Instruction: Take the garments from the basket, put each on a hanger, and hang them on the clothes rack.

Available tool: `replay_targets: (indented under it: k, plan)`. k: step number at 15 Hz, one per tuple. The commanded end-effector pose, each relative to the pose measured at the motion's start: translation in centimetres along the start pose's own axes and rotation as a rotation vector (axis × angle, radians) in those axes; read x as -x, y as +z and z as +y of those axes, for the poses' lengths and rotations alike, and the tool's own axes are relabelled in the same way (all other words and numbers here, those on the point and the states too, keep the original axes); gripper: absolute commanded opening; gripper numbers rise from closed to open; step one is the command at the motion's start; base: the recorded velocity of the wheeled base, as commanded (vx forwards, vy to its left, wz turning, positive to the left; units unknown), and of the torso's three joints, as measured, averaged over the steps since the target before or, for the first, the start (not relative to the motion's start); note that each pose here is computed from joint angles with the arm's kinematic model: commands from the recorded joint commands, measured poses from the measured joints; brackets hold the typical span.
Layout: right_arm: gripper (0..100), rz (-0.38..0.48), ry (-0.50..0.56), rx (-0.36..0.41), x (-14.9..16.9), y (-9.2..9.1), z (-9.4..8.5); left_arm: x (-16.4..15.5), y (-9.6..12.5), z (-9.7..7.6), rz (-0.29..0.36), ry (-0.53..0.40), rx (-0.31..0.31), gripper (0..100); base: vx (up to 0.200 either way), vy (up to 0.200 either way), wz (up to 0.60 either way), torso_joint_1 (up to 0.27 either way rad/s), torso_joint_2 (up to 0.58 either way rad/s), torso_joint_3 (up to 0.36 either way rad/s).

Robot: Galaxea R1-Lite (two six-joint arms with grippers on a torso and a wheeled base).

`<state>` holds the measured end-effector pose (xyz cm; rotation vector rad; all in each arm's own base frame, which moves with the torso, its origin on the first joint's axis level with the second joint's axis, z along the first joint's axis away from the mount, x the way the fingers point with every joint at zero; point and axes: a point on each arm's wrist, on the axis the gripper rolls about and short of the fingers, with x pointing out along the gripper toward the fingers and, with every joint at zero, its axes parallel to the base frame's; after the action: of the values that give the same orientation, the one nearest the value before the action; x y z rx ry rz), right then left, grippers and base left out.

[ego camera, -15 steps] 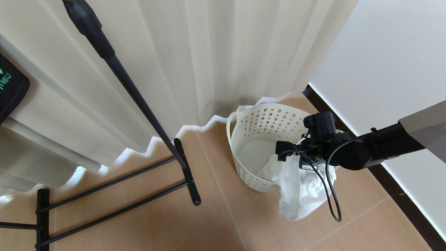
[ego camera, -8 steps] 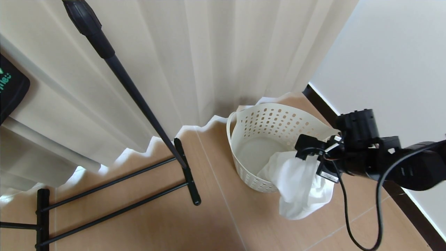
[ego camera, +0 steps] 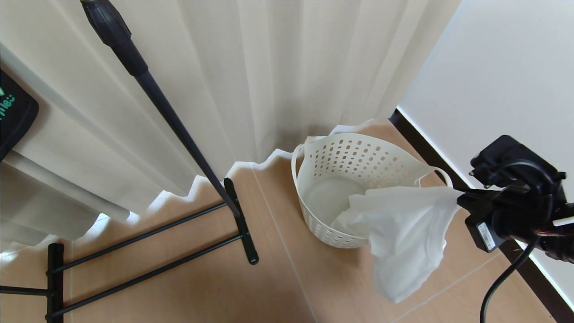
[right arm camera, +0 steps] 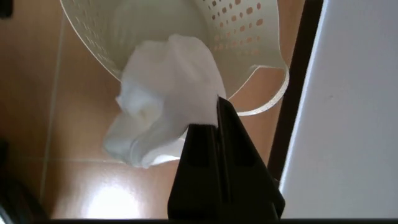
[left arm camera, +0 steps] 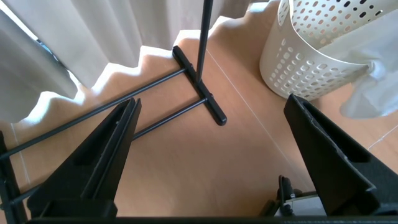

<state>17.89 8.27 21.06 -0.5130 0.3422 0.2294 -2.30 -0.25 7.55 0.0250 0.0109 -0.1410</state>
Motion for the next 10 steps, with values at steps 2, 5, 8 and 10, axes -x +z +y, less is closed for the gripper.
replay_targets:
  k: [2, 5, 8, 10]
  plan:
    - [0, -0.089, -0.001, -0.021, 2.49, 0.41, -0.39, 0.0, 0.01, 0.0, 0.0, 0.0, 0.0, 100, 0.0, 0.0, 0.0, -0.002, 0.0, 0.107]
    - [0, -0.078, 0.005, -0.018, 1.93, 0.38, -0.17, 0.0, 0.01, 0.0, 0.0, 0.0, 0.0, 100, 0.0, 0.0, 0.0, 0.001, 0.01, 0.178]
    - [0, -0.07, 0.026, -0.016, 1.55, 0.28, 0.02, 0.0, 0.01, 0.0, 0.0, 0.0, 0.0, 100, 0.0, 0.0, 0.0, 0.002, 0.0, 0.206]
    - [0, -0.071, 0.034, -0.017, 1.53, 0.24, -0.03, 0.0, 0.01, 0.0, 0.0, 0.0, 0.0, 100, 0.0, 0.0, 0.0, 0.002, 0.0, 0.198]
